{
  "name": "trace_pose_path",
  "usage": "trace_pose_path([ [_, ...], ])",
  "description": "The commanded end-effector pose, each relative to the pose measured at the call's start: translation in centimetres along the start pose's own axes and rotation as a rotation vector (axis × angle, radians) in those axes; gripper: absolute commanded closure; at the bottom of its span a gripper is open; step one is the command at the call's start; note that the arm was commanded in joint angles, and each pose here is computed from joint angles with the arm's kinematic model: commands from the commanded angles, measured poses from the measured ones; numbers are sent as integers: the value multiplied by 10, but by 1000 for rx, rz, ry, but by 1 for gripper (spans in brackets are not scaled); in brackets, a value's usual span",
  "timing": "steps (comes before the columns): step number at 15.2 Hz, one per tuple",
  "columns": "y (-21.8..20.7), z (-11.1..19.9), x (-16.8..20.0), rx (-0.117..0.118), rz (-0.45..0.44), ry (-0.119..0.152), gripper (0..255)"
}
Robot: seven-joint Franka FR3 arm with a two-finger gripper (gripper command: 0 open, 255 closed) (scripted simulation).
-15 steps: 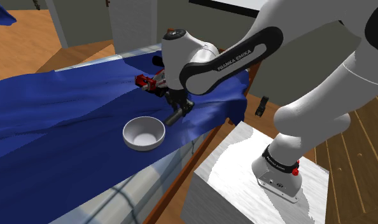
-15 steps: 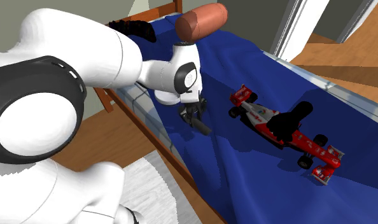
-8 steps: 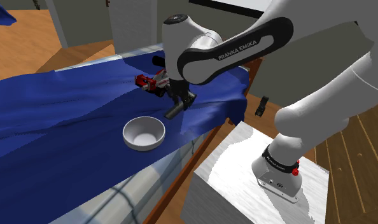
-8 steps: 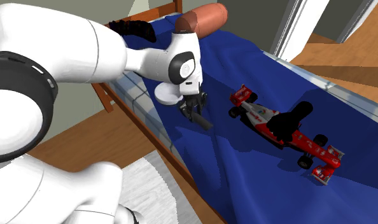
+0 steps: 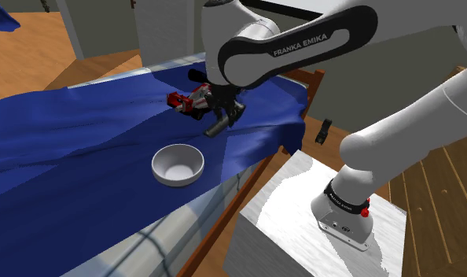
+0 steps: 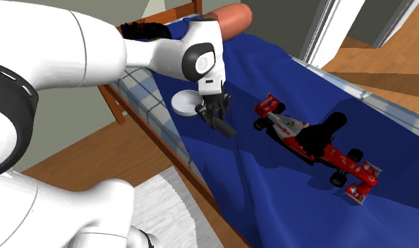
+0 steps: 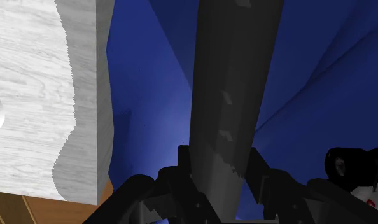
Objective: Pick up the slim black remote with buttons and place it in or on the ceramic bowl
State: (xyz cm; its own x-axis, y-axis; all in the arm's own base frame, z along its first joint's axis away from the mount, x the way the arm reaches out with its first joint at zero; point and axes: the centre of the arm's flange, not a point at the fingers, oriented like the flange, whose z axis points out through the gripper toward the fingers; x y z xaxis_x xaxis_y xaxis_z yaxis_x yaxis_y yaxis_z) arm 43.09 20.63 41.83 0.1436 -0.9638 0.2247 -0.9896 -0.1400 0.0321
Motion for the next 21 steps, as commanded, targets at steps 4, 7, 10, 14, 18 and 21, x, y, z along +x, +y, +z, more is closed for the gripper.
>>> trace_pose_path([
  [4, 0, -26, 6, 0, 0, 0, 255],
  [7, 0, -38, 9, 0, 0, 0, 255],
  [10, -3, -44, -30, 0, 0, 0, 255],
  [14, -8, -53, -82, 0, 0, 0, 255],
  [18, -13, -61, -134, 0, 0, 0, 255],
  [21, -17, -69, -179, 0, 0, 0, 255],
])
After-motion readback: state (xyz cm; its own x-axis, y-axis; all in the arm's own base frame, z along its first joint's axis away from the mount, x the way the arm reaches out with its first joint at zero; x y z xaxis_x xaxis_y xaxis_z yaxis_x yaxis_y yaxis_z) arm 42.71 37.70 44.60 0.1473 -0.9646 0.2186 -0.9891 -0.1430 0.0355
